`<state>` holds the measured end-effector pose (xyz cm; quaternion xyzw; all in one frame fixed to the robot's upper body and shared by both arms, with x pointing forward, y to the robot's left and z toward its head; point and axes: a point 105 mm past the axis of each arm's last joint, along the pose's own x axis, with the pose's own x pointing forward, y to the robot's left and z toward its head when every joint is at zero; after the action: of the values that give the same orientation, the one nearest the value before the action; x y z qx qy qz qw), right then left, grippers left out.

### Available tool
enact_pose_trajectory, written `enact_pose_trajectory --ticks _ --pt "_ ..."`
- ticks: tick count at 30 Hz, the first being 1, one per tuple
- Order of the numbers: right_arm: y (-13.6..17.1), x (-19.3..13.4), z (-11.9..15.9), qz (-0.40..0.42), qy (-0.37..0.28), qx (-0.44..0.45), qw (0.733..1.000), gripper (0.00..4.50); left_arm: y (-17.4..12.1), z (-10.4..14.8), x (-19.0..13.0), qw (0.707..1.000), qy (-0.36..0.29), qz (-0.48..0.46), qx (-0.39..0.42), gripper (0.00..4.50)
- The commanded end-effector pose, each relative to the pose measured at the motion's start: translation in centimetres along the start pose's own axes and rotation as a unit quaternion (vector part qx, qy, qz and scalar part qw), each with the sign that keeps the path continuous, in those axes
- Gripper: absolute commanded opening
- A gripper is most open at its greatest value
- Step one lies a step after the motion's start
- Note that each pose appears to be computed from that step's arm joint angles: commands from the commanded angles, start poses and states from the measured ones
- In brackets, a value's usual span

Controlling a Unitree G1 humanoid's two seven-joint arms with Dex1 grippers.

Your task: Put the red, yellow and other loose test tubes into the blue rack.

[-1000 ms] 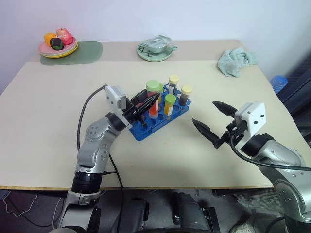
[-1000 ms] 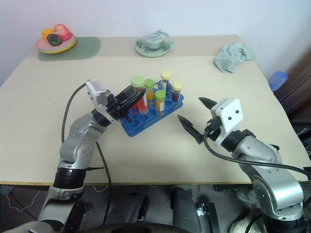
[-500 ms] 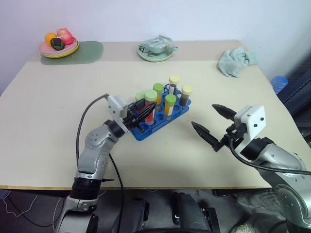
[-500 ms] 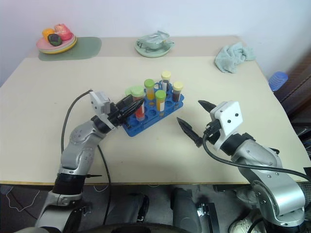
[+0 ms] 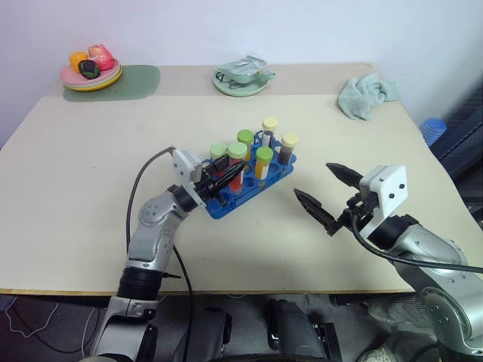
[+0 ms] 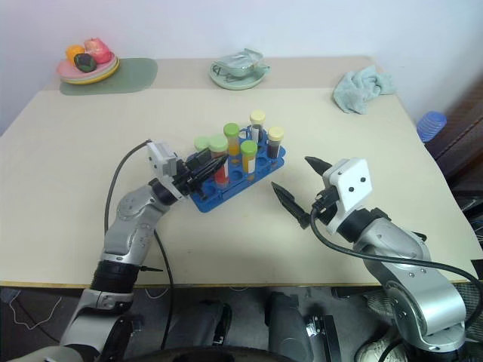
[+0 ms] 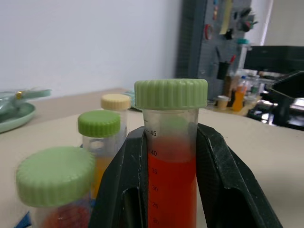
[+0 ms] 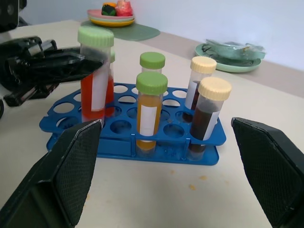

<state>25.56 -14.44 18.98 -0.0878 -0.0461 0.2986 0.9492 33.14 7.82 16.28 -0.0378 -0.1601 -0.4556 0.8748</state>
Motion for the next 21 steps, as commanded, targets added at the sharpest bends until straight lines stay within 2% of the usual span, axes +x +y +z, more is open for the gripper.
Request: enact_pose_trajectory --ticks 1,8,10,16,19,21 --pt "0.2 -0.1 1.2 -0.002 -0.029 -0.015 0.999 4.5 0.2 -0.6 -0.8 1.0 0.018 -0.01 0.0 0.76" --pt "0.2 0.2 1.1 -0.002 -0.035 -0.013 0.999 4.5 0.8 -0.6 -1.3 0.999 0.035 -0.018 0.023 0.76" --pt "0.2 0.2 1.1 -0.002 -0.036 -0.013 0.999 4.5 0.5 -0.6 -1.3 0.999 0.036 -0.033 0.004 0.76" --pt "0.2 0.4 1.1 0.001 -0.038 -0.013 0.999 4.5 0.5 -0.1 -1.5 0.999 0.03 -0.028 0.009 3.61" --pt "0.1 0.4 0.9 0.005 -0.036 -0.012 0.999 4.5 -0.1 1.0 -1.8 0.999 0.014 -0.04 -0.007 3.61" --pt "0.1 0.4 0.7 0.011 -0.033 -0.01 0.999 4.5 -0.2 1.5 -2.2 0.999 0.017 -0.039 0.016 3.61"
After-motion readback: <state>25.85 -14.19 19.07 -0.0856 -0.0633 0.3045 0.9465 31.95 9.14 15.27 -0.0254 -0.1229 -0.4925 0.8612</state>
